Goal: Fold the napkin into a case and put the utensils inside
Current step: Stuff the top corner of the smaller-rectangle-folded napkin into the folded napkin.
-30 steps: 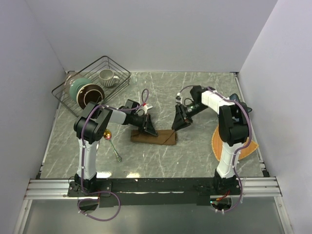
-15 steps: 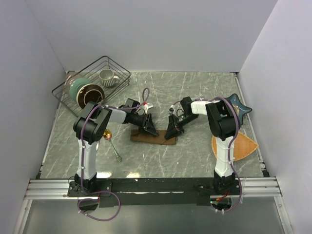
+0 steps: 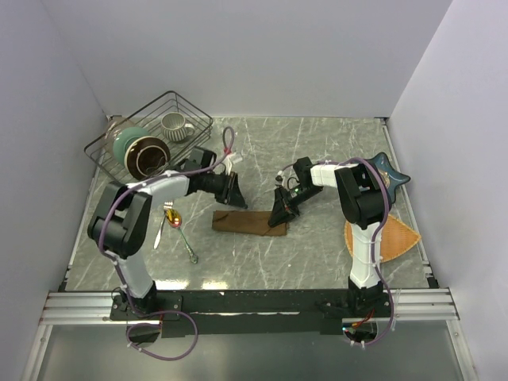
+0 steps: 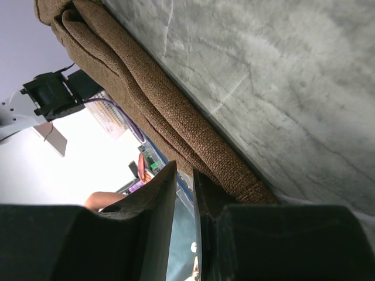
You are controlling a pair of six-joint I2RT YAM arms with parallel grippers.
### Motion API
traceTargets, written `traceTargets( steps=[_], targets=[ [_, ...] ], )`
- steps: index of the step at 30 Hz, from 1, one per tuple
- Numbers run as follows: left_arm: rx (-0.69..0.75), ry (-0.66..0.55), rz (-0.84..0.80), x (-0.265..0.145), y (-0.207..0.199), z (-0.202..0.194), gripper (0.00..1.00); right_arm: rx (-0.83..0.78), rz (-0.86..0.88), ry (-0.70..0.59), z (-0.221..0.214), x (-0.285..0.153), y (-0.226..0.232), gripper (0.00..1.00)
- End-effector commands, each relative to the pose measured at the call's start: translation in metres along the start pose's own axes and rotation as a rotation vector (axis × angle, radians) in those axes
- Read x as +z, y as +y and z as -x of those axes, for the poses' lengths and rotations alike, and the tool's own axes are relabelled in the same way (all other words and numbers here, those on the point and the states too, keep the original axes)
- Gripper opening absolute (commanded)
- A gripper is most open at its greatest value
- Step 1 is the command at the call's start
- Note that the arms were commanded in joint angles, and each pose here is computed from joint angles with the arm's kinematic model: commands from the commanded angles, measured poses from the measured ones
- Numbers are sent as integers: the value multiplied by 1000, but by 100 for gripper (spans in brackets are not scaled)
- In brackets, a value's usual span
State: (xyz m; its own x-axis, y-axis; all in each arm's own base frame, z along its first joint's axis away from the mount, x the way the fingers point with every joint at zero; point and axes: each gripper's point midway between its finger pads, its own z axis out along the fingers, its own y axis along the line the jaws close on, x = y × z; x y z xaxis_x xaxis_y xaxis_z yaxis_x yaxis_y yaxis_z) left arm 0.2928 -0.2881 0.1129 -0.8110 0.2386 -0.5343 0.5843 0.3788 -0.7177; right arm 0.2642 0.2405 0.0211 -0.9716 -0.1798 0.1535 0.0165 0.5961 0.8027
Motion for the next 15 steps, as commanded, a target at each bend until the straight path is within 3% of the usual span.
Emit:
traceTargets(
  steps=[1,9,12,13,15],
  targets=[
    [-130,71,34,11,32,-39,17,15,-184,-25,1,6,-41,26],
    [-276,109,66,23,78,-69,13,-4,-221,-24,-1,2,-47,25],
    [-220,103,36,17,67,-60,21,-21,-230,-26,0,1,-46,25],
    [-192,98,12,13,56,-53,31,-25,-231,-31,1,0,-46,25],
    [-44,61,9,-1,36,-29,38,-31,-233,-34,2,0,-46,25]
  ],
)
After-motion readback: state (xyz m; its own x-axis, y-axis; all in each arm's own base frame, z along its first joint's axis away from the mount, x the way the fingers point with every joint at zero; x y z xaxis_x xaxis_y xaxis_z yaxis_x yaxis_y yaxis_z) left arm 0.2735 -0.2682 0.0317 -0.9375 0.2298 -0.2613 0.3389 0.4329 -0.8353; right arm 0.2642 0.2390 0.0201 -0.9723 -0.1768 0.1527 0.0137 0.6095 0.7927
